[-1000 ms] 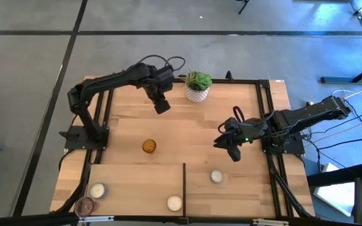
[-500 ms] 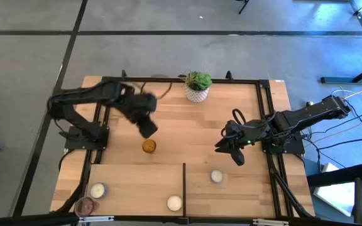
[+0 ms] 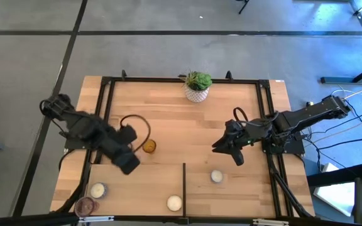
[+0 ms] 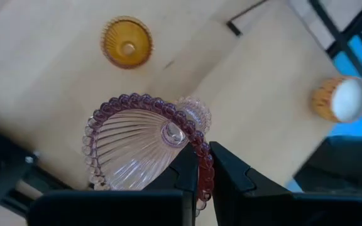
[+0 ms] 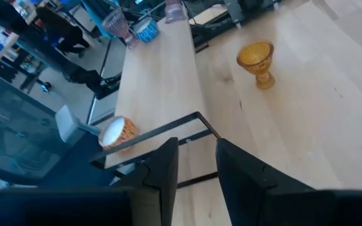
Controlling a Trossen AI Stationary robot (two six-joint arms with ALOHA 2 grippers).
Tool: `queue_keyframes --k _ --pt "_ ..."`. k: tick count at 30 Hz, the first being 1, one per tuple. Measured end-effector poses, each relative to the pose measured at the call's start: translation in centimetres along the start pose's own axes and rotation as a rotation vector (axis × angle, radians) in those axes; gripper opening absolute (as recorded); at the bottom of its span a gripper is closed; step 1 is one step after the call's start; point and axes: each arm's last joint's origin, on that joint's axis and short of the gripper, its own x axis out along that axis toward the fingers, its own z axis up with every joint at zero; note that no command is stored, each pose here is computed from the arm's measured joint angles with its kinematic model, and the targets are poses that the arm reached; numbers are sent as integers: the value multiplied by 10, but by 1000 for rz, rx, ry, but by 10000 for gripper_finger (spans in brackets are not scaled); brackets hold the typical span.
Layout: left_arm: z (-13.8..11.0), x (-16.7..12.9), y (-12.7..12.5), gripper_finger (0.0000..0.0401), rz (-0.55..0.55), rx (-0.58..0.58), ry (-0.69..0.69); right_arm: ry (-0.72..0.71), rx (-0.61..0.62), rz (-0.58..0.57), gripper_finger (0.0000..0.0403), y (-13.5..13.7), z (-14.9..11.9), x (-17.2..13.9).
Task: Pick & Place candle stick holders
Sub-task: Put the pink glass on the shelf
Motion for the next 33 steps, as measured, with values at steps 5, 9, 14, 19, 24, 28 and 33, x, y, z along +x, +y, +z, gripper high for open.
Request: queue_keyframes --k 5,9,14,19,24,28,33 --pt "-27 -3 -13 17 -20 -29 19 -7 28 15 110 2 0 0" --pt "-52 6 -23 16 5 -41 122 -2 31 19 110 4 -2 0" --pt "-73 5 -26 16 17 -119 130 6 32 25 110 7 -4 0" --pt "-86 7 -20 16 37 -223 99 -2 26 -2 110 8 -7 3" --pt "-95 20 -15 16 99 -179 120 32 39 -23 110 7 -12 16" --pt "-92 19 -15 16 95 -119 135 82 59 -29 110 7 -18 28" --pt "-69 7 -20 16 18 -26 86 119 60 -39 110 9 -26 40"
